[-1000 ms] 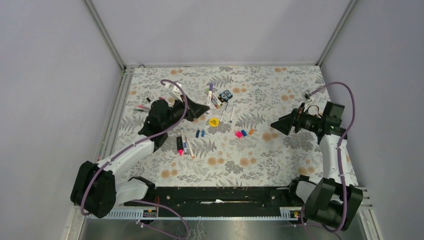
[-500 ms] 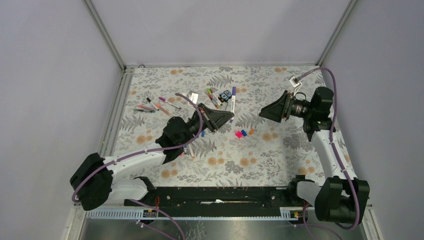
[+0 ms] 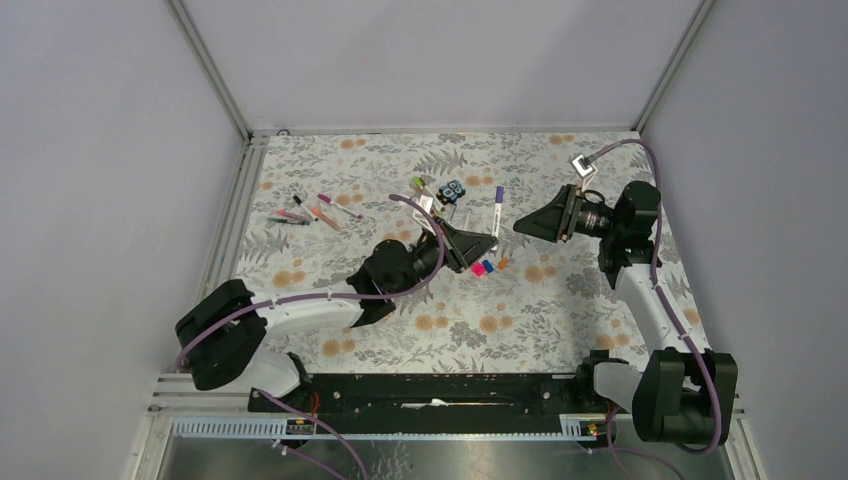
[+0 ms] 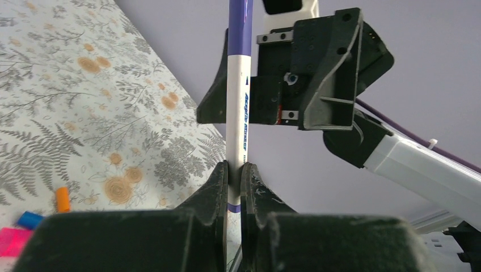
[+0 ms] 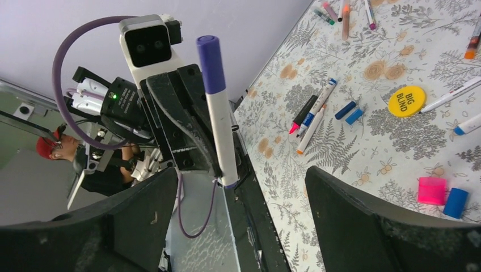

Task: Open the pen caps
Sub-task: Open the pen cap from the pen.

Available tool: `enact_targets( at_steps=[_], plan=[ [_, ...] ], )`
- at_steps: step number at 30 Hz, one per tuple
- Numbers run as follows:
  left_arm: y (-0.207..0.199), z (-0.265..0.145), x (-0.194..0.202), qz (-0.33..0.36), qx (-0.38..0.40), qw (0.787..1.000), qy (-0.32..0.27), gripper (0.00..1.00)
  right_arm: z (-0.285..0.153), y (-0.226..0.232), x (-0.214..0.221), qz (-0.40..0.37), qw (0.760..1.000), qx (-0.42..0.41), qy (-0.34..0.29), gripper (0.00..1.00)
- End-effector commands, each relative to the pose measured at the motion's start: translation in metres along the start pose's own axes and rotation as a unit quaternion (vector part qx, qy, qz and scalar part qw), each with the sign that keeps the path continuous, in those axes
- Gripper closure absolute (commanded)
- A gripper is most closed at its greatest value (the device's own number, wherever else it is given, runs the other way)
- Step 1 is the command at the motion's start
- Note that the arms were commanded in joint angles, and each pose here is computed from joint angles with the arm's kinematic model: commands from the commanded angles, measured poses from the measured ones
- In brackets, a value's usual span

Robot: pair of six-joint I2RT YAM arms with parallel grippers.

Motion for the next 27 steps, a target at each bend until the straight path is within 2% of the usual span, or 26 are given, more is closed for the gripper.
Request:
enact_targets(
  at_steps=[1,8,12,14,20,25,27],
  plan=[
    [-0.027,0.014,-0.007,-0.009,0.057,0.998,-0.041,1.0,0.006,0.003,-0.002,-0.007,1.0,-0.007,-0.006,0.13],
    [-0.029,0.021,0.006,-0.013,0.057,0.998,-0.033,1.0,0.011,0.004,-0.001,0.002,1.0,-0.014,-0.006,0.29],
    [-0.028,0.024,0.009,-0.012,0.055,0.998,-0.033,1.0,0.014,0.004,0.003,0.006,1.0,-0.018,-0.006,0.49],
    [-0.028,0.025,0.009,-0.013,0.055,0.998,-0.034,1.0,0.017,0.006,0.005,0.006,1.0,-0.024,0.0,0.55],
    [-0.029,0.028,0.011,-0.013,0.054,0.998,-0.035,1.0,0.02,0.01,0.008,0.0,0.999,-0.037,0.009,0.68],
    [-0.029,0.029,0.013,-0.014,0.054,0.998,-0.03,1.0,0.02,0.009,0.009,-0.011,0.999,-0.041,0.012,0.98],
    [-0.029,0.028,0.013,-0.013,0.054,0.998,-0.025,0.9,0.02,0.01,0.009,-0.018,0.999,-0.044,0.013,1.0]
  ],
)
Point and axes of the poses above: each gripper's point midway between its finger pads, its own z axis out along the fingers, its own y axis along the line the jaws close on, x = y × z, the point moved 10 cm from there along -z, back along the fingers, and after that the axes turned 10 degrees about -z, right-handed, at the moved point
